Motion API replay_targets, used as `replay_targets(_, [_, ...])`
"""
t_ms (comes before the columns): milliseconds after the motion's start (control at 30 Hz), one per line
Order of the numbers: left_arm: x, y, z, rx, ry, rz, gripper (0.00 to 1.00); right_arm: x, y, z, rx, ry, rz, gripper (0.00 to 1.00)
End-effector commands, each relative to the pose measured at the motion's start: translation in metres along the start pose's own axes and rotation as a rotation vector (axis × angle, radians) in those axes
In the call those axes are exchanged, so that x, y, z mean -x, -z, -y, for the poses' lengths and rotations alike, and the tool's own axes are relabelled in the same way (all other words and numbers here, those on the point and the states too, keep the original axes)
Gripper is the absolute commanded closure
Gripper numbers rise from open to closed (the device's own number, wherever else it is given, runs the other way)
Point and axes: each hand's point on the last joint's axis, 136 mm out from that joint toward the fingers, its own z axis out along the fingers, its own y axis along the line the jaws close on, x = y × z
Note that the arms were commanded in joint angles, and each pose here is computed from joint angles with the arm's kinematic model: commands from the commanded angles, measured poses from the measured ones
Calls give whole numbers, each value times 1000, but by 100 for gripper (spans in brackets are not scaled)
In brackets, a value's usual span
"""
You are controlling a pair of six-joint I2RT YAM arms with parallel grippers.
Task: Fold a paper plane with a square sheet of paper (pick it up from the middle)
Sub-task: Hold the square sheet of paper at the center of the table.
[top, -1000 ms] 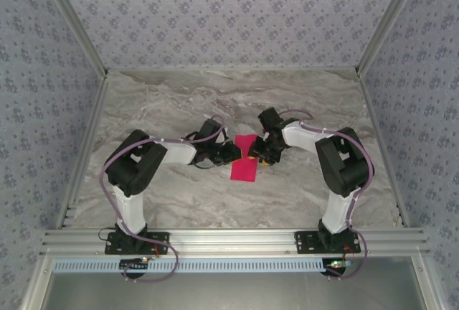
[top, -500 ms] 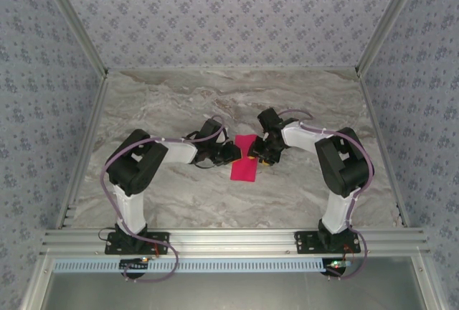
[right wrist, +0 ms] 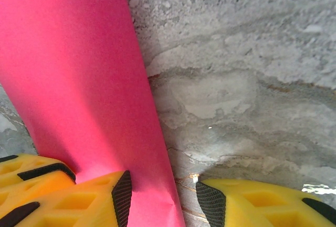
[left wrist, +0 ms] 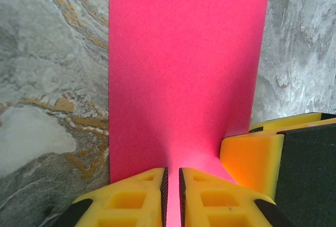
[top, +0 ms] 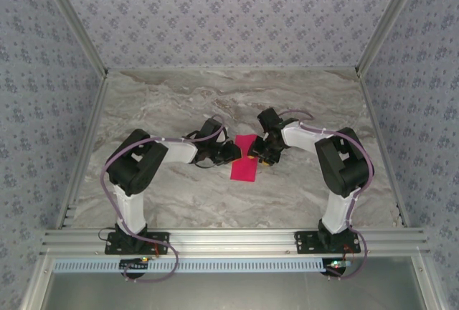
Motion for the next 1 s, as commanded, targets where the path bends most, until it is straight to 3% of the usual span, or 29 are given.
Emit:
replay_targets(0, [0, -6, 1, 6, -21, -8, 85, -46, -60, 121, -420, -75, -127, 52])
replay_targets(367, [-15, -11, -19, 70, 21, -73, 85, -46, -58, 119, -417, -65, -122, 52])
replay_targets(567, [-37, -12, -54, 188, 82, -122, 87, -36, -44, 94, -339, -44, -89, 52])
replay_targets(800, [-42, -9, -73, 275, 89, -128, 90, -9, 6, 33, -123, 24, 40, 52])
replay_targets(967, [-42, -10, -77, 291, 95, -127, 91, 7, 51, 10, 2, 39, 158, 52])
